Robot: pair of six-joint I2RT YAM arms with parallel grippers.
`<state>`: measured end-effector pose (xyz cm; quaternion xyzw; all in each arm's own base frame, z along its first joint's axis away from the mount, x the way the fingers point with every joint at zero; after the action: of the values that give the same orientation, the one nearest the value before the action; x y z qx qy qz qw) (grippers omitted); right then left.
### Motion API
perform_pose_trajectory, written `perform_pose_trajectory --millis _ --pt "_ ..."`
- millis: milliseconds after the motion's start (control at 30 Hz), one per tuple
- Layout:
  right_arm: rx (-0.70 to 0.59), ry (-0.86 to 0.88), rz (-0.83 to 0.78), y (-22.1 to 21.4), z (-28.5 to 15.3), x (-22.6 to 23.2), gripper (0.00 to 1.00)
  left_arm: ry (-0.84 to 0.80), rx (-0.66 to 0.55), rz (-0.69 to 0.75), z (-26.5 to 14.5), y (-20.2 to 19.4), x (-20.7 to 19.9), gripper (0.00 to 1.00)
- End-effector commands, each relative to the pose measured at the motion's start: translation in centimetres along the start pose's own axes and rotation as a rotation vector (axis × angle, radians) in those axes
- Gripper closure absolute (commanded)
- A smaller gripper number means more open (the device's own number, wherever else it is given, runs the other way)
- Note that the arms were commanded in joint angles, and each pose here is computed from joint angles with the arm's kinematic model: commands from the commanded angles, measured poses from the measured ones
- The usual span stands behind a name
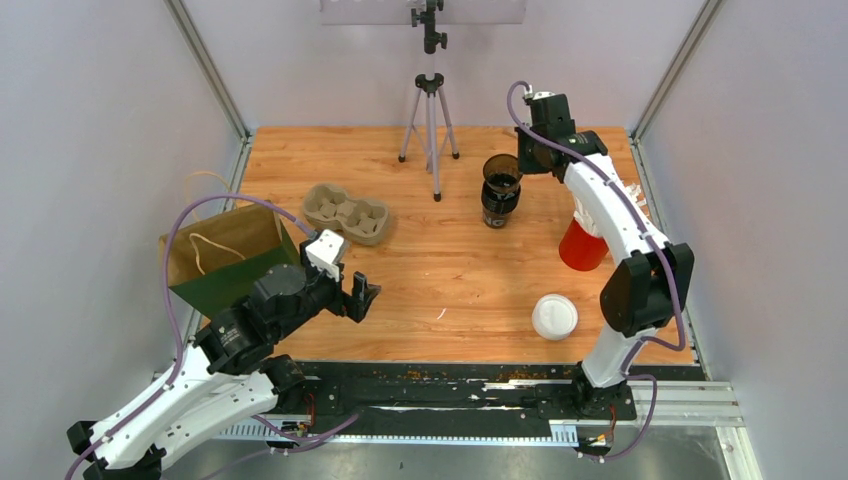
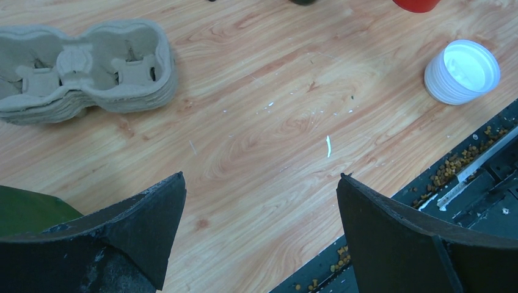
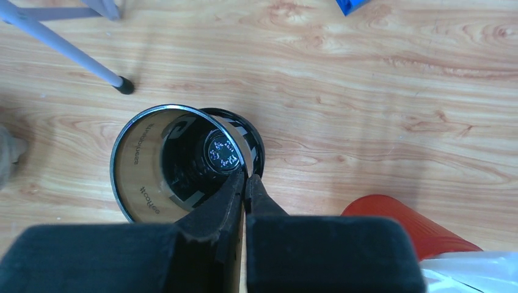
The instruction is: Pack the takeout coffee
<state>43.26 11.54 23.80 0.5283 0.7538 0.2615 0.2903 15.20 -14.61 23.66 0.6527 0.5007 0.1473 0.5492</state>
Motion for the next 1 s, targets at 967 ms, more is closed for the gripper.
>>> perform_pose_trajectory --millis 967 --pt "-0.114 0.559 -0.001 -11.9 -10.1 19.0 1.00 -0.010 -0.013 0.019 0.3 0.9 -0.5 0.00"
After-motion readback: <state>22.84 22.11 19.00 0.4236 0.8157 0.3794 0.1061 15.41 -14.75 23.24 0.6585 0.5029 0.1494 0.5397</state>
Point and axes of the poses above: each gripper's point midway between its finger pads, its own z axis out along the fingers, its own x axis along the line the jaws close on, y = z × x, the point moved 3 cm from there along -z, back along the fingers, and after that the axes turned 15 degrees about -z, right-handed, at the moved point
